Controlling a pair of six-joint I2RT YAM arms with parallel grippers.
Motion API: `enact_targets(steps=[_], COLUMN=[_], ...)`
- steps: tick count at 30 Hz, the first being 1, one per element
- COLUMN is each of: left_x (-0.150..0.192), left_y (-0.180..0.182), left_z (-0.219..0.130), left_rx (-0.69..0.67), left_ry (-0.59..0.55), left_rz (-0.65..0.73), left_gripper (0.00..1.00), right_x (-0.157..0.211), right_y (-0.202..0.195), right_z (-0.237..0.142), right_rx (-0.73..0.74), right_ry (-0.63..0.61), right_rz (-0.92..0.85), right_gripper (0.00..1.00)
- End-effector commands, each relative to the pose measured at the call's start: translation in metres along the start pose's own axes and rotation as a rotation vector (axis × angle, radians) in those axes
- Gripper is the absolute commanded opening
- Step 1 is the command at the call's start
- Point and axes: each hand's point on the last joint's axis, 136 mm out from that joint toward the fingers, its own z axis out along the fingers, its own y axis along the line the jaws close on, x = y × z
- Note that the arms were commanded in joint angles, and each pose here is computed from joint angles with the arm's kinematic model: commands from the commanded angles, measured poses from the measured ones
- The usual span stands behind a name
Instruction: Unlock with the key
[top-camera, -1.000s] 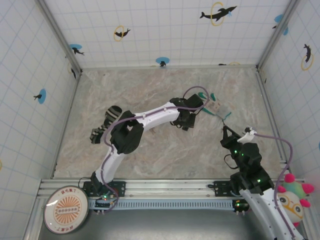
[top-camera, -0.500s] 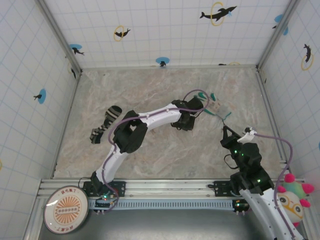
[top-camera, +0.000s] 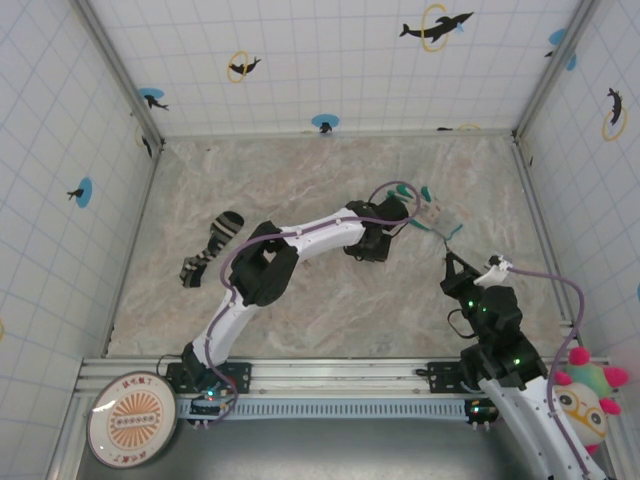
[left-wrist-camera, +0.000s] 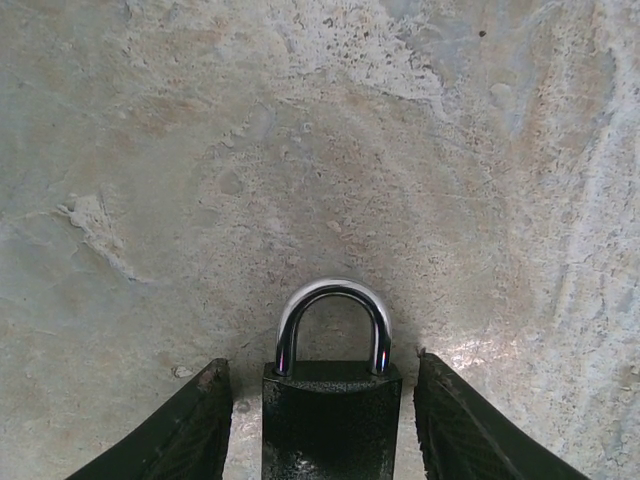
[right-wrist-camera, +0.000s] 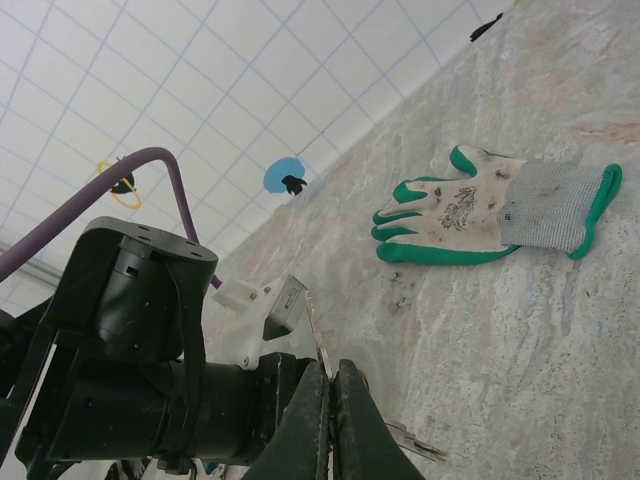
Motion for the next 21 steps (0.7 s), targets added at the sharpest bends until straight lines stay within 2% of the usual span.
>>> enact_targets(steps=[1, 4, 11, 13, 16, 21], left_x=[0.031, 0.035, 0.038, 0.037, 0.023, 0.002], left_y=[0.011, 0.012, 0.014, 0.013, 0.011, 0.021], left_z=[0.027, 0.026, 0.022, 0.020, -0.004, -0.041], left_rx=[-0.054, -0.054, -0.054, -0.043, 0.002, 0.109], left_ry=[0.118, 0.135, 0.138, 0.126, 0.059, -0.061], left_rz=[0.044, 0.047, 0.043, 0.032, -0.015, -0.156], left_gripper=[0.45, 0.34, 0.17, 0.15, 0.13, 0.11], right_x=[-0.002, -0.002, 0.000, 0.000, 0.004, 0.011], right_y=[-0.002, -0.003, -0.004, -0.003, 0.000, 0.015], right_z=[0.002, 0.002, 0.004, 0.004, 0.006, 0.013], right_rx=[-0.007, -0.005, -0.008, -0.011, -0.026, -0.097], right_ry=[-0.027, -0.028, -0.031, -0.028, -0.006, 0.036], right_rz=[0.015, 0.016, 0.027, 0.027, 0.017, -0.012], right_gripper=[0.00, 0.00, 0.00, 0.00, 0.00, 0.00])
